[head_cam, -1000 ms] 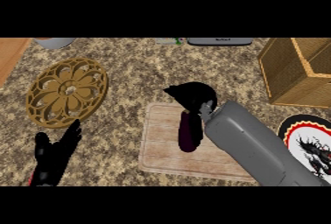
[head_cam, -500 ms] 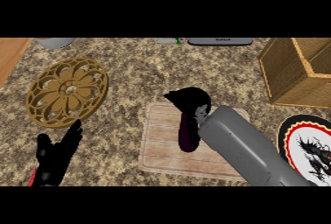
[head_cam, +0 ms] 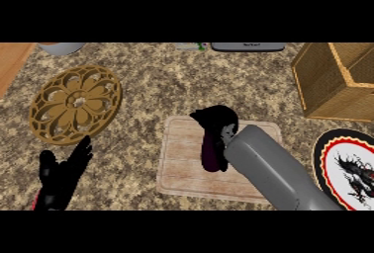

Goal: Pick the eggplant from the cutting board and place it in the basket

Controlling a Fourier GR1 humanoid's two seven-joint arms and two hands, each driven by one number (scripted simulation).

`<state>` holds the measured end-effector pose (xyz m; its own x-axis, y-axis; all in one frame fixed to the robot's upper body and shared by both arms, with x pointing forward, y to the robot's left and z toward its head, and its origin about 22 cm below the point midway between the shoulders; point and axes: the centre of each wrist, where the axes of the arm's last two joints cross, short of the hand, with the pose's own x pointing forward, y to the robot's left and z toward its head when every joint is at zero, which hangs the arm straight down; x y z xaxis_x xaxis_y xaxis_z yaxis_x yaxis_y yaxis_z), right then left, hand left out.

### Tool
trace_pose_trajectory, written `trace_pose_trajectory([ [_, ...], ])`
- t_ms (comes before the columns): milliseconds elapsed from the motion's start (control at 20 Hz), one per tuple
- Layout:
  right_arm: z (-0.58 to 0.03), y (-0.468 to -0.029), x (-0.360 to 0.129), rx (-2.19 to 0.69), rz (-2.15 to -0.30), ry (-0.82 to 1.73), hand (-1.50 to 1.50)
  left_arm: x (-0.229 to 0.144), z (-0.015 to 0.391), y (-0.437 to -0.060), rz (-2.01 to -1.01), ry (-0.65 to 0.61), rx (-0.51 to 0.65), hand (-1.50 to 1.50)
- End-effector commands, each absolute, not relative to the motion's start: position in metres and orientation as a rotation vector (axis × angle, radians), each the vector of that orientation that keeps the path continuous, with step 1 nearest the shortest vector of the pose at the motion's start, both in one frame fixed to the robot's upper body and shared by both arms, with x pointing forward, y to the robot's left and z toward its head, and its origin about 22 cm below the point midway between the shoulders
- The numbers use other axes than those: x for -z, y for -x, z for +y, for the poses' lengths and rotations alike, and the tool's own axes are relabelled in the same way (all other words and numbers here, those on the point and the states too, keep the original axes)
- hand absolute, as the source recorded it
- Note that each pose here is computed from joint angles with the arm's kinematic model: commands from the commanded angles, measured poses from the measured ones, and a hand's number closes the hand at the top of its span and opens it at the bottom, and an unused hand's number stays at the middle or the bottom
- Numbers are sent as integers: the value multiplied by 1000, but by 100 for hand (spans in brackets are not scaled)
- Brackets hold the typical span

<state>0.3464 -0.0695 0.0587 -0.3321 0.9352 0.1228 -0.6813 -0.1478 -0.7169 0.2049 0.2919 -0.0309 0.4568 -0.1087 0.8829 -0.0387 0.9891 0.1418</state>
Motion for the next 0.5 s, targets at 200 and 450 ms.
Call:
trace_pose_trajectory([
  [200, -62, -327, -39, -1731, -846, 426, -150, 47, 288, -204, -994, -158, 49, 0],
  [450, -57, -344, -28, -1760, -839, 439, 150, 48, 298, -206, -1021, -155, 38, 0],
])
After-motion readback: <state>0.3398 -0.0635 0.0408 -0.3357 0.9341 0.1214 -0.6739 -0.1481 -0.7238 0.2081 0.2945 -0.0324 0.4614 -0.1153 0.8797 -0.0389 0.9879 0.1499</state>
